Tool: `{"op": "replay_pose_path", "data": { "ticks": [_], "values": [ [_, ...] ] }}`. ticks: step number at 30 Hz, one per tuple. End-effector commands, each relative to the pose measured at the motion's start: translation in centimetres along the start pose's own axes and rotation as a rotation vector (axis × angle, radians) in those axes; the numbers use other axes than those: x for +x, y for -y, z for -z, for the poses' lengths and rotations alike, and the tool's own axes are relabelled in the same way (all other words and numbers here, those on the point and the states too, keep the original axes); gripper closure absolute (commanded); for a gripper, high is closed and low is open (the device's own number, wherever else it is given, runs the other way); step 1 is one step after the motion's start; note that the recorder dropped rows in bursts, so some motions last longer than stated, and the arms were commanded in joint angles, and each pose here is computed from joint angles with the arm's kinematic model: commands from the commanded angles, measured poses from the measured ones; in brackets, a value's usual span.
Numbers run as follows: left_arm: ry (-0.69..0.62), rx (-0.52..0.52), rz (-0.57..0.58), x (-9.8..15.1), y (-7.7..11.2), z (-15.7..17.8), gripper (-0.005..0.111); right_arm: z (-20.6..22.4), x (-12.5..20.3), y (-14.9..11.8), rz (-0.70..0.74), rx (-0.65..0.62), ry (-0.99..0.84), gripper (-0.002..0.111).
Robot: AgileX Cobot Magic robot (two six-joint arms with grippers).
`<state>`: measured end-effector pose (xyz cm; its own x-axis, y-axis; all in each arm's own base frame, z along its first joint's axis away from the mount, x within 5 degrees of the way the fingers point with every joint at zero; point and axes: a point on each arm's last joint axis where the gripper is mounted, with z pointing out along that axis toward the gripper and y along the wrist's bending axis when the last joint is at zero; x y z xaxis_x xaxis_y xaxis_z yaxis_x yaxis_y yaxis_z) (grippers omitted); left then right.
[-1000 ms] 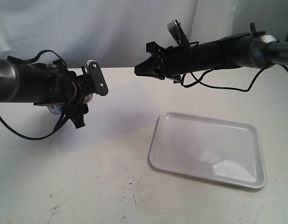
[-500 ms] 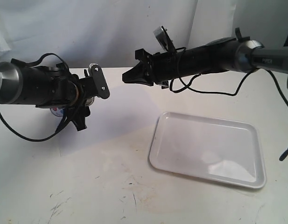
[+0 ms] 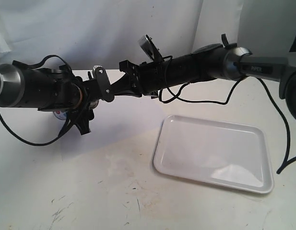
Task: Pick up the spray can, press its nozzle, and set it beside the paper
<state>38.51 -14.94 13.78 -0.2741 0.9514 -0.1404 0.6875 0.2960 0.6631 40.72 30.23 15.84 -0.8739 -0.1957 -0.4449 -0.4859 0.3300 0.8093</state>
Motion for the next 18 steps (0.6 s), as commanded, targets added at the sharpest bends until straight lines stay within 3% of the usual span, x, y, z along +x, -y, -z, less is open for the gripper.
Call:
{"op": "replay_pose_path", "data": {
  "ticks": [1,18],
  "values": [
    [0.034,-0.018,-0.014,-0.9,-0.3,0.7,0.107,-0.8,0.2,0.2,-0.018,-0.012,0.007,0.108],
    [0.040,-0.017,-0.011,-1.0,-0.3,0.7,0.107,-2.2,0.9,1.0,-0.081,-0.081,0.028,0.108]
  ]
}}
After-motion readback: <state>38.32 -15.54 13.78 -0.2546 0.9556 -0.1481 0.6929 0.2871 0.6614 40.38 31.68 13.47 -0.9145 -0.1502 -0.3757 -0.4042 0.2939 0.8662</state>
